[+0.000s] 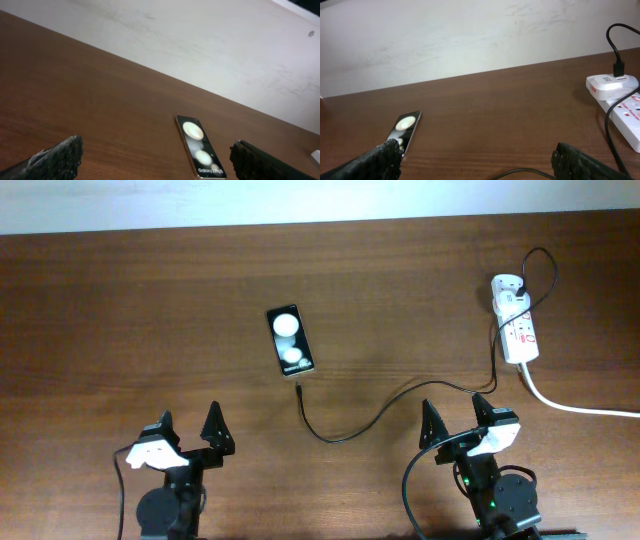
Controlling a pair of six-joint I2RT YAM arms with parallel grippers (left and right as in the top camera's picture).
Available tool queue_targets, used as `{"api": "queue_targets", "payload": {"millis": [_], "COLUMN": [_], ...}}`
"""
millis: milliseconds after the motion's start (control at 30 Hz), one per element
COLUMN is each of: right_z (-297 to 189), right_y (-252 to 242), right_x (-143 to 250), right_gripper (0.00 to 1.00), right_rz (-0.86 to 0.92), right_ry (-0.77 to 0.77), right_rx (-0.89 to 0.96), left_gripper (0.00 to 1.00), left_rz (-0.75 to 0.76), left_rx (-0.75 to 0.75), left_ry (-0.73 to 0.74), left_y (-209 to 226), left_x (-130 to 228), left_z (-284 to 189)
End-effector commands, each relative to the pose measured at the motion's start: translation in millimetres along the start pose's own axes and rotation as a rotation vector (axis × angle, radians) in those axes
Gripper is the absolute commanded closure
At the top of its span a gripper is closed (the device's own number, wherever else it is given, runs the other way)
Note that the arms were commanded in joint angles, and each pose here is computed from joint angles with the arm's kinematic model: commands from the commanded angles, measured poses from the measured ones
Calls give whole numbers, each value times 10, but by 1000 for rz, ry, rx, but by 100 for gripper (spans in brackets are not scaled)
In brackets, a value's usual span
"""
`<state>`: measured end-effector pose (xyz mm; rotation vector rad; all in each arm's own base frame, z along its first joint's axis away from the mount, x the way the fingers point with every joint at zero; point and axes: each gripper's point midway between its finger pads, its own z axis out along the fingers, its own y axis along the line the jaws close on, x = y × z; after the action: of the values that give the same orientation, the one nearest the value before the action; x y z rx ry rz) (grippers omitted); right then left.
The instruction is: Plug charger to phone and switch on socket
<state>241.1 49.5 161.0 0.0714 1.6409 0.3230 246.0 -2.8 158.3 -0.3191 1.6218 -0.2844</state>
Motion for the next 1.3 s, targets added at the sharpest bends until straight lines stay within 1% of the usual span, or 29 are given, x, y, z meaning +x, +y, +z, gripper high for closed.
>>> {"api": "queue_targets", "payload": {"millis": [0, 33, 67, 100, 233, 300, 367, 467, 533, 600, 633, 733, 767, 833, 867, 933, 967, 1233, 1267], "right_z": [-2, -2, -2, -2, -2, -2, -2, -2, -2, -2, -2, -2, -2, -2, -2, -2, -2, -2, -2], "right_y": [-62, -62, -62, -62, -62, -62, -62, -62, -62, -62, -62, -62, -62, -62, -62, -62, -62, -62, -62], "right_x": [5, 5, 5, 5, 4, 5, 5, 5, 5, 5, 5, 5, 5, 5, 5, 5, 5, 5, 4], "right_gripper": [1, 1, 1, 1, 1, 1, 1, 1, 1, 1, 1, 1, 1, 1, 1, 1, 1, 1, 1], "right_rz": [-3, -3, -3, -3, -3, -3, -3, -3, -3, -3, -3, -3, -3, -3, -3, -3, -3, -3, -3], "right_ry": [-5, -5, -5, -5, -6, -5, -5, -5, -5, -5, -5, -5, -5, -5, -5, -5, -5, -5, -6], "right_rx": [32, 32, 32, 32, 32, 32, 32, 32, 32, 32, 32, 32, 32, 32, 32, 32, 32, 32, 32], "left_gripper": [1, 1, 1, 1, 1, 1, 1, 1, 1, 1, 1, 1, 1, 1, 1, 1, 1, 1, 1], "left_rz": [15, 18, 21, 26, 128, 127, 132, 178, 200, 258, 290, 442, 532, 590, 603, 581, 578, 579, 548], "left_rx": [147, 224, 266, 266, 237, 219, 212, 251, 259, 248, 240, 160, 110, 104, 119, 197, 205, 203, 193], "left_ry": [46, 47, 34, 32, 108, 165, 212, 275, 334, 439, 468, 513, 555, 641, 696, 765, 770, 772, 761], "left_y": [-247, -390, -499, -534, -626, -700, -766, -960, -1086, -1240, -1309, -1560, -1654, -1766, -1840, -2009, -2030, -2024, -2041], "left_x": [79, 48, -71, -166, -407, -579, -676, -721, -639, -332, -227, -15, 81, 231, 332, 546, 582, 586, 566], "left_z": [-21, -50, -98, -131, -204, -150, -73, 52, 170, 308, 341, 451, 497, 540, 573, 600, 614, 613, 633]}}
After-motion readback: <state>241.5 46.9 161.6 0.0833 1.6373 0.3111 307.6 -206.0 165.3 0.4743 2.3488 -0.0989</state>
